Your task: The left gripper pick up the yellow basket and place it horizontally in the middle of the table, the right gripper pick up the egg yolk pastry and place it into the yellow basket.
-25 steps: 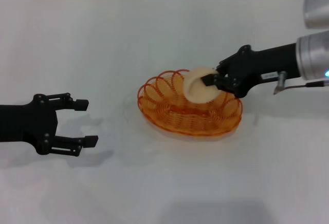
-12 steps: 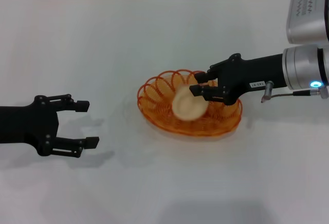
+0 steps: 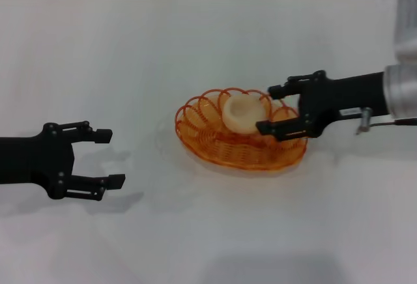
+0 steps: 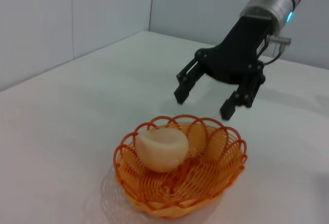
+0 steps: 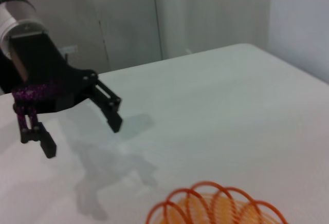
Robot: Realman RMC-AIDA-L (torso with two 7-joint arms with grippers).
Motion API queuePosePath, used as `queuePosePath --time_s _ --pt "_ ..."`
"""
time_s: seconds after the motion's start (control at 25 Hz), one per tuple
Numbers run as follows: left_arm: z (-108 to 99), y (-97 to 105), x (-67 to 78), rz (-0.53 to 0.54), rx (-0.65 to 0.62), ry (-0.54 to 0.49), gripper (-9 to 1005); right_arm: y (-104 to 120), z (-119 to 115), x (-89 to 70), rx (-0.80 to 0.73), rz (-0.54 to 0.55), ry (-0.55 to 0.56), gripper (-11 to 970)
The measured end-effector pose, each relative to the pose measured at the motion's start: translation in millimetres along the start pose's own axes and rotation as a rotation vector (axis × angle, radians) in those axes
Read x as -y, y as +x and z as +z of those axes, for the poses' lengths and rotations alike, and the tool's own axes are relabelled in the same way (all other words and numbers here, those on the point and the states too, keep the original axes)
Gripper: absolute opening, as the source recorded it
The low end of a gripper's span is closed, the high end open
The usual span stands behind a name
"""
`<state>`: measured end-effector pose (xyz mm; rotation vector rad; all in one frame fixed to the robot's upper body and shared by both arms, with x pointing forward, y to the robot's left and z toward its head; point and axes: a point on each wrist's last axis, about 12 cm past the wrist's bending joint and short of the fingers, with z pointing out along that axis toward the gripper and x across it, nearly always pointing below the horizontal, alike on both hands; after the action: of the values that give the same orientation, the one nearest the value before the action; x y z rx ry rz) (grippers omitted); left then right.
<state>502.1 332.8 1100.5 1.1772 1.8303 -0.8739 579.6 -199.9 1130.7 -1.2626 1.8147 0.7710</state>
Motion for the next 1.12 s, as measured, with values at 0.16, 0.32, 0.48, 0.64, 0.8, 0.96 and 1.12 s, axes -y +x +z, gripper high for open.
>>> queuePosePath --time_s 0.16,0.32,0.48,0.64,0.8,0.96,1.12 --pt "-0.8 2.0 0.3 -0.005 -0.002 -0.009 892 22.3 -36.9 4.2 0.068 0.028 0.047 733" --pt "-0.2 2.2 -1.8 0.001 0.002 -0.032 892 52.2 -68.7 1.6 0.125 0.062 0.103 853" --pt "1.5 2.2 -1.9 0.004 0.005 -0.036 892 76.2 -86.2 -3.6 0.179 0.093 0.117 853" --pt "0.5 1.5 -2.9 0.011 0.017 -0.049 892 93.9 -91.3 -9.1 0.194 0.109 0.119 853" --pt "-3.0 1.4 -3.7 0.030 0.038 -0.070 892 100.8 -88.8 -13.9 0.198 0.102 0.109 853" --pt "-1.9 0.3 -4.0 0.036 0.043 -0.067 892 100.9 -82.8 -17.5 0.199 0.094 0.088 853" --pt "-1.8 0.1 -4.7 0.036 0.043 -0.070 893 98.4 -80.1 -18.0 0.202 0.085 0.073 853"
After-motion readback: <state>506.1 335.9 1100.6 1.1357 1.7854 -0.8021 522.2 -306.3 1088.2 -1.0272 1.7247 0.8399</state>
